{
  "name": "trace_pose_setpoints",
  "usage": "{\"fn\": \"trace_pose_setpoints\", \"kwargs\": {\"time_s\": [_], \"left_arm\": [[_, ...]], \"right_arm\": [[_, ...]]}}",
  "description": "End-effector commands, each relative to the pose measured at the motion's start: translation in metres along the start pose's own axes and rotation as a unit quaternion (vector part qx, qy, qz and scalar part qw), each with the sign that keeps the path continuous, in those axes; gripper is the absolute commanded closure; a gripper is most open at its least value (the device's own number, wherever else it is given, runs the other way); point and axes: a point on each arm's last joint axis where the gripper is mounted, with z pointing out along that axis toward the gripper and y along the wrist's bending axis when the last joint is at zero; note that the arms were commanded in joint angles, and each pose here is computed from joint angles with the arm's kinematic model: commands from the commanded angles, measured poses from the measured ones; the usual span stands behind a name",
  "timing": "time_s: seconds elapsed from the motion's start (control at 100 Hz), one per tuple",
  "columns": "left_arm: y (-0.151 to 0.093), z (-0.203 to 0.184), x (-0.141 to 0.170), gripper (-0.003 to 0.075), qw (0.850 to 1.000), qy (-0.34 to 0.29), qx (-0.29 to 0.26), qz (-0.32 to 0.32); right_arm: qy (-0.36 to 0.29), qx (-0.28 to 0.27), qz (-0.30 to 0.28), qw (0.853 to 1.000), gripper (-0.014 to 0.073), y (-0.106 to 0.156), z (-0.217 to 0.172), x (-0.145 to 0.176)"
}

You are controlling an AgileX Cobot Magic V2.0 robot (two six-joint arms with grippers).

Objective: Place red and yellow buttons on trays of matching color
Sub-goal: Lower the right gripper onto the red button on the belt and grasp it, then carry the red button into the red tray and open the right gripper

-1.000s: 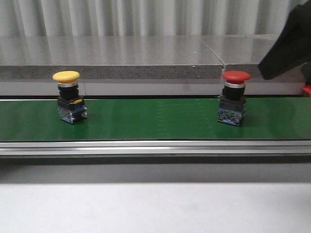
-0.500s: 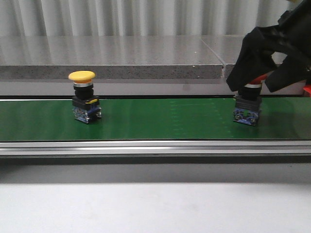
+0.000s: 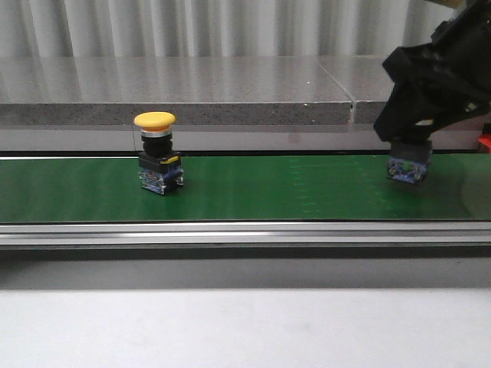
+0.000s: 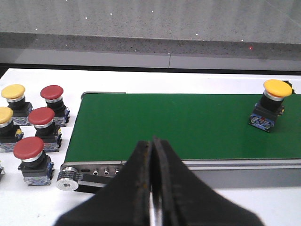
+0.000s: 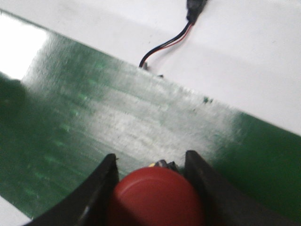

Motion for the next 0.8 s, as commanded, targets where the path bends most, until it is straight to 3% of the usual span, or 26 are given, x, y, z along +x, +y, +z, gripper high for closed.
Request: {"fn": "trace_pose_setpoints", "kwargs": {"time_s": [0.0, 0.17, 0.41, 0.63, 0.79], "left_arm": [[-0.001, -0.003, -0.014, 0.0741, 0.999, -0.046, 0.007, 0.002], [-0.001, -0.003, -0.014, 0.0741, 0.999, -0.046, 0.007, 0.002], [-0.001, -0.003, -0.014, 0.0741, 0.999, -0.046, 0.007, 0.002], [-0.001, -0.003, -0.014, 0.0741, 0.999, -0.046, 0.007, 0.002], [-0.001, -0.003, -0.014, 0.0741, 0.999, -0.046, 0.007, 0.002]], "right_arm": [[-0.068, 0.032, 0.018, 0.997, 0.0380, -0.016, -0.034, -0.027], [-0.116, 0.099, 0.078, 0.985, 0.0380, -0.070, -0.070, -0.040], [-0.162, 0.217, 0.159, 0.949, 0.0380, -0.147, -0.109, -0.021], [-0.155, 0.263, 0.238, 0.922, 0.0380, -0.198, -0.102, 0.008], [-0.131, 0.268, 0.273, 0.915, 0.0380, -0.222, -0.078, 0.027]]}}
